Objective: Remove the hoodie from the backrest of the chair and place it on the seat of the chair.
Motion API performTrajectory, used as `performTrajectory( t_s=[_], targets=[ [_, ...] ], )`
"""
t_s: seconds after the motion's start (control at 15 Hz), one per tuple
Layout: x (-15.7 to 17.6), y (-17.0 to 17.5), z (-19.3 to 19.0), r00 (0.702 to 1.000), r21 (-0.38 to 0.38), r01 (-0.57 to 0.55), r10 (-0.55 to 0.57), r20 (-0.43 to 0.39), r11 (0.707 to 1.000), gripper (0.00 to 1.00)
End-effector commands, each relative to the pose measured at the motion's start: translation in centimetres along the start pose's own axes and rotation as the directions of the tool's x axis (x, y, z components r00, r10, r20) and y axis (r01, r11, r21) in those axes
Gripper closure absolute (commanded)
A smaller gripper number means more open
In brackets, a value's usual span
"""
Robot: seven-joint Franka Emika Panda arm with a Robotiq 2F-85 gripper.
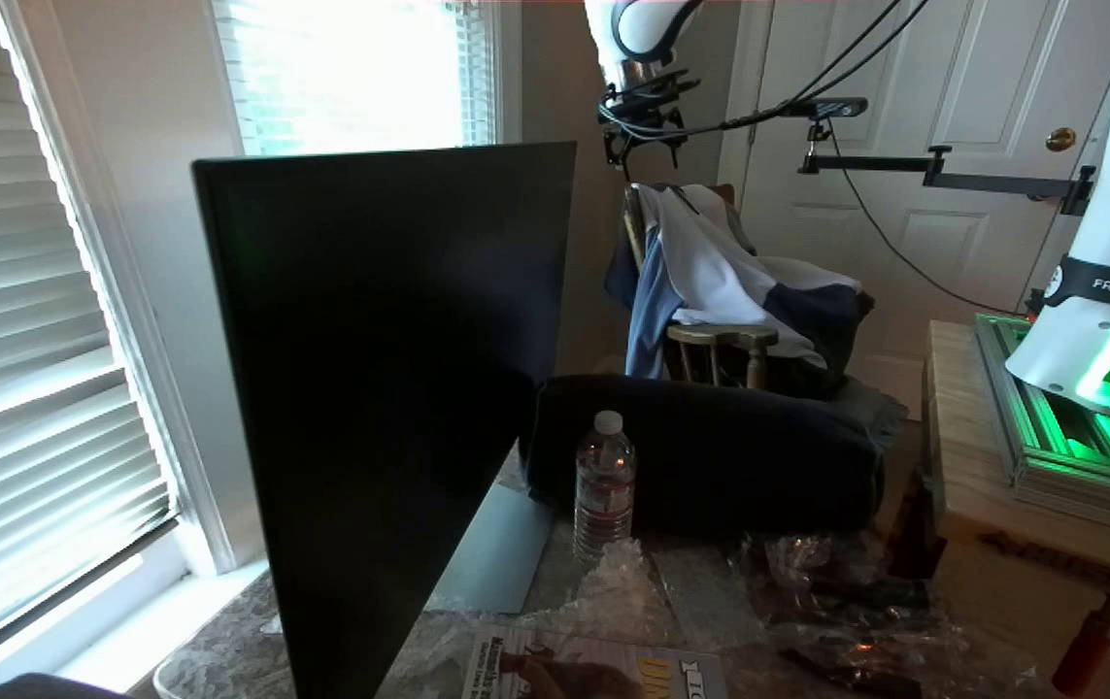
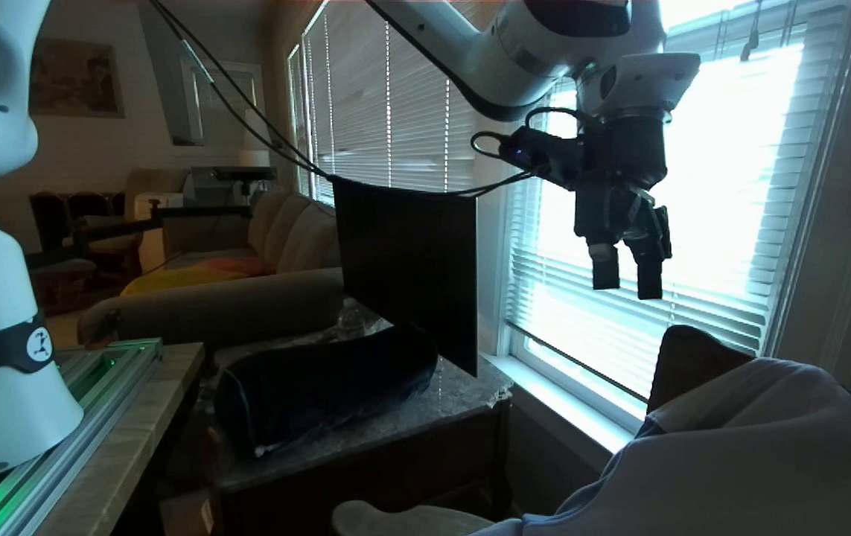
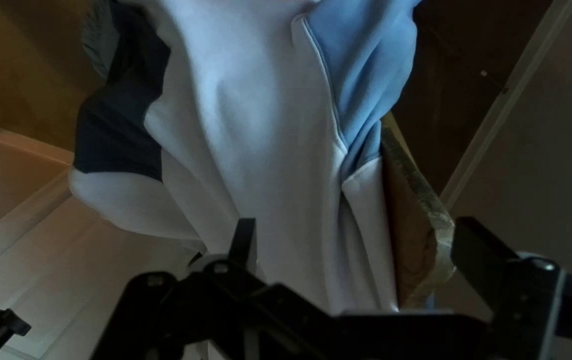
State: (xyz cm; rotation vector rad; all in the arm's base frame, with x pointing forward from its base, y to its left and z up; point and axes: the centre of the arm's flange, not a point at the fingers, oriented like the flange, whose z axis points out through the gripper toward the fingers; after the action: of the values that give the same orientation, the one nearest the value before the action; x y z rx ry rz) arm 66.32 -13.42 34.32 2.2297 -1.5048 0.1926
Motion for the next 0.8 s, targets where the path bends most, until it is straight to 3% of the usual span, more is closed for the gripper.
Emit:
performTrajectory(
  t_s=[0.0,0.73],
  targets=[
    [2.0,-2.3,1.1,1.0,-0.014,-0.013,0.013,-0.016,1.0,0.0],
    [6.0,-3.7,4.2,1.0,0.013,0.005,-0.004,-0.029,1.0,0.0]
  ],
)
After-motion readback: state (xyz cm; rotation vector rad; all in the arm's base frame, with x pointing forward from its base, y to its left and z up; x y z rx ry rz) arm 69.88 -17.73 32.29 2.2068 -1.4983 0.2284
